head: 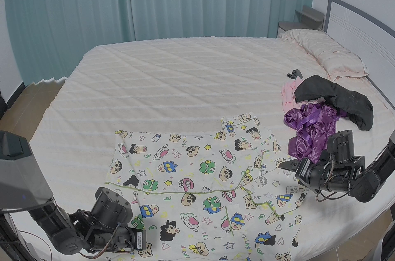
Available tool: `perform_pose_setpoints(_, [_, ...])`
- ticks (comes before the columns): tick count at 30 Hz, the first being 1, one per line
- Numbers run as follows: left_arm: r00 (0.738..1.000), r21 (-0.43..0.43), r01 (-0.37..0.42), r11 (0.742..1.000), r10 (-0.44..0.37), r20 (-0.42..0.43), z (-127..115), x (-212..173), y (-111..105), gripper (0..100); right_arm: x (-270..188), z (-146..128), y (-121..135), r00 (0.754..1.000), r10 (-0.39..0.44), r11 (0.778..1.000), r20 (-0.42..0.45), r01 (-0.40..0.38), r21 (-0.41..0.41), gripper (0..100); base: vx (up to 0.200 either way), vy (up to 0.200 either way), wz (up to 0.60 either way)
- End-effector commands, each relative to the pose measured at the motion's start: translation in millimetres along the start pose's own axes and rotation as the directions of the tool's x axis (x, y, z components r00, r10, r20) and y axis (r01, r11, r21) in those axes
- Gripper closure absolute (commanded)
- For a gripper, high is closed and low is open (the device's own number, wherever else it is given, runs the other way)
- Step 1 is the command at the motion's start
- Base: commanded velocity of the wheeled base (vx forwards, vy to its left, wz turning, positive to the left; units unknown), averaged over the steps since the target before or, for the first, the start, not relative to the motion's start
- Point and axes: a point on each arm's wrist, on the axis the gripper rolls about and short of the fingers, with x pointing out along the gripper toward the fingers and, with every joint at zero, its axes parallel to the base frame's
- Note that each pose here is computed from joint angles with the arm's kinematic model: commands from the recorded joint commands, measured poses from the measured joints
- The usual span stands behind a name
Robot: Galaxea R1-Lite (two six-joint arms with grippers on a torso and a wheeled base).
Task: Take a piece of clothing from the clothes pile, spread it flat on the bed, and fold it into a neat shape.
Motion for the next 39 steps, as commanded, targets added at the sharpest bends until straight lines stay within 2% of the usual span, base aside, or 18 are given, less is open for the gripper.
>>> perform_pose_setpoints(1, [0.999, 0.029, -0.003, 1.000, 0.004, -0.049, -9.6, 8.3, -6.3, 100, 0.3, -0.1, 0.0, 1.000, 0.000, 1.000, -0.001, 0.000, 0.000, 0, 0.000, 0.000, 0.00])
perform_pose_setpoints(15, [0.997, 0.047, 0.028, 0.999, -0.025, -0.069, -18.2, 6.7, -17.1, 100, 0.3, -0.1, 0.0, 1.000, 0.000, 1.000, -0.001, 0.000, 0.000, 0, 0.000, 0.000, 0.00])
perform_pose_setpoints(16, [0.997, 0.045, 0.030, 0.999, -0.027, -0.074, -19.6, 6.4, -17.6, 0, 0.3, -0.1, 0.0, 1.000, 0.000, 1.000, -0.001, 0.000, 0.000, 0, 0.000, 0.000, 0.00])
perform_pose_setpoints(24, [0.994, 0.020, 0.065, 0.998, -0.063, -0.084, -29.1, 0.1, -28.5, 0, 0.3, -0.1, 0.0, 1.000, 0.000, 1.000, -0.001, 0.000, 0.000, 0, 0.000, 0.000, 0.00])
perform_pose_setpoints(27, [0.994, -0.012, 0.101, 0.995, -0.101, -0.049, -26.5, -9.1, -32.9, 0, 0.3, -0.1, 0.0, 1.000, 0.000, 1.000, -0.001, 0.000, 0.000, 0, 0.000, 0.000, 0.00])
perform_pose_setpoints(34, [0.980, -0.119, 0.199, 0.973, -0.194, 0.052, -18.9, -38.2, -35.4, 0, 0.3, -0.1, 0.0, 1.000, 0.000, 1.000, -0.001, 0.000, 0.000, 0, 0.000, 0.000, 0.00])
perform_pose_setpoints(35, [0.976, -0.162, 0.214, 0.963, -0.206, 0.068, -18.0, -43.3, -34.7, 0, 0.3, -0.1, 0.0, 1.000, 0.000, 1.000, -0.001, 0.000, 0.000, 0, 0.000, 0.000, 0.00])
perform_pose_setpoints(39, [0.980, -0.232, 0.199, 0.952, -0.190, 0.060, -23.7, -44.9, -28.8, 0, 0.3, -0.4, 0.3, 1.000, 0.001, 1.000, -0.002, -0.001, -0.001, 0, 0.000, 0.000, 0.00])
